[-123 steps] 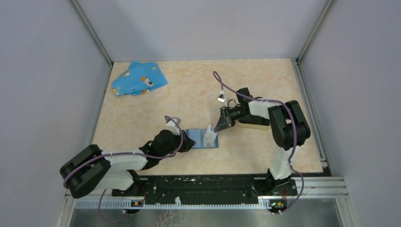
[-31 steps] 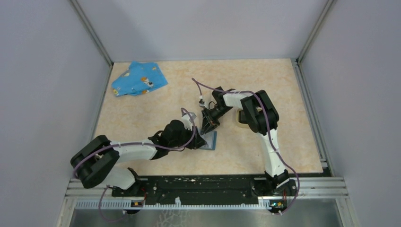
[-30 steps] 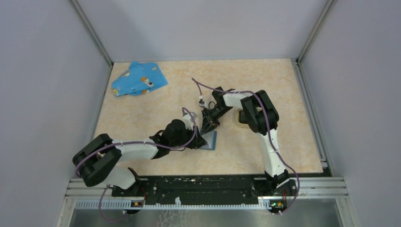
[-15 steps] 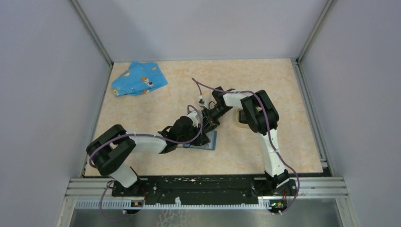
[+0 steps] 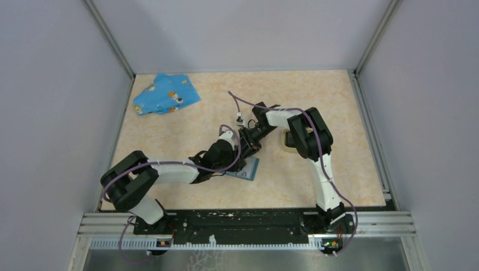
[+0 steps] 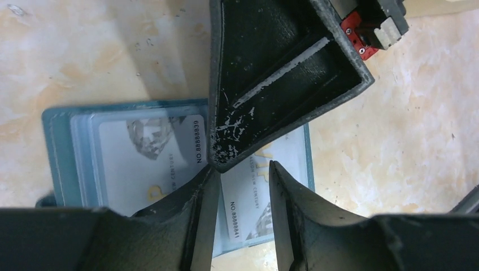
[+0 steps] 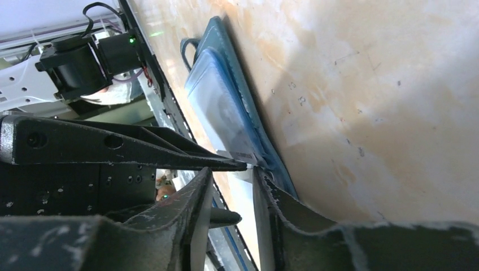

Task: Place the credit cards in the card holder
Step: Insert the credit card into the card holder.

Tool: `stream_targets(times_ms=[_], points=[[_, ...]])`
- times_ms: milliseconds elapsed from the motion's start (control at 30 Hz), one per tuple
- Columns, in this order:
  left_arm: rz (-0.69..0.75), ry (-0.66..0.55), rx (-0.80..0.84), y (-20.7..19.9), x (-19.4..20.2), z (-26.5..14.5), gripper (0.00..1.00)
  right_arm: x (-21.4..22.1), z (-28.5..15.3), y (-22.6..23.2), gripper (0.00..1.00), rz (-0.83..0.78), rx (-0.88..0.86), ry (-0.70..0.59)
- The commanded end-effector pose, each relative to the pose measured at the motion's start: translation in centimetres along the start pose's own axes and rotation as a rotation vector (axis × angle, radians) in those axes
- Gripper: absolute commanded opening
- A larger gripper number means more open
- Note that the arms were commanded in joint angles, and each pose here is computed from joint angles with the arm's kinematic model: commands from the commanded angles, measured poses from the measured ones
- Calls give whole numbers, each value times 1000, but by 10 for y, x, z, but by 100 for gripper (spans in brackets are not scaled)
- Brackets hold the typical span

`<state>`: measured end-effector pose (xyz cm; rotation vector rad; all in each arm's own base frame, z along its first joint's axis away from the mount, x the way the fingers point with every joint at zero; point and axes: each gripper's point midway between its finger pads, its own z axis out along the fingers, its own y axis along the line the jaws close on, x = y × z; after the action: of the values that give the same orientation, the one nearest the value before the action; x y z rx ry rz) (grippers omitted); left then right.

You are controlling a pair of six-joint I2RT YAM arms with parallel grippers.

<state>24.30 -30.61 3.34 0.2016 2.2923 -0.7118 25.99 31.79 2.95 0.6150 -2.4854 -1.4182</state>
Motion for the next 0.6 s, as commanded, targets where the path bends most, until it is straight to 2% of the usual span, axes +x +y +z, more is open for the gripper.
stream_targets(times_ms=[0,100,233,400,567], points=[[38,-19,-71,15,-3,-6,45,-10,-4,0,35,-88,55,-20],[55,-31,-32,9,-7,-11,45,-13,-12,8,40,-114,56,-38],[93,-71,116,-16,-15,-27,48,-18,-32,23,46,-213,61,-87],[140,-131,265,-39,-26,-54,51,-16,-62,44,48,-332,90,-159],[168,-199,218,-23,-30,-69,61,-7,-95,65,49,-542,137,-243]])
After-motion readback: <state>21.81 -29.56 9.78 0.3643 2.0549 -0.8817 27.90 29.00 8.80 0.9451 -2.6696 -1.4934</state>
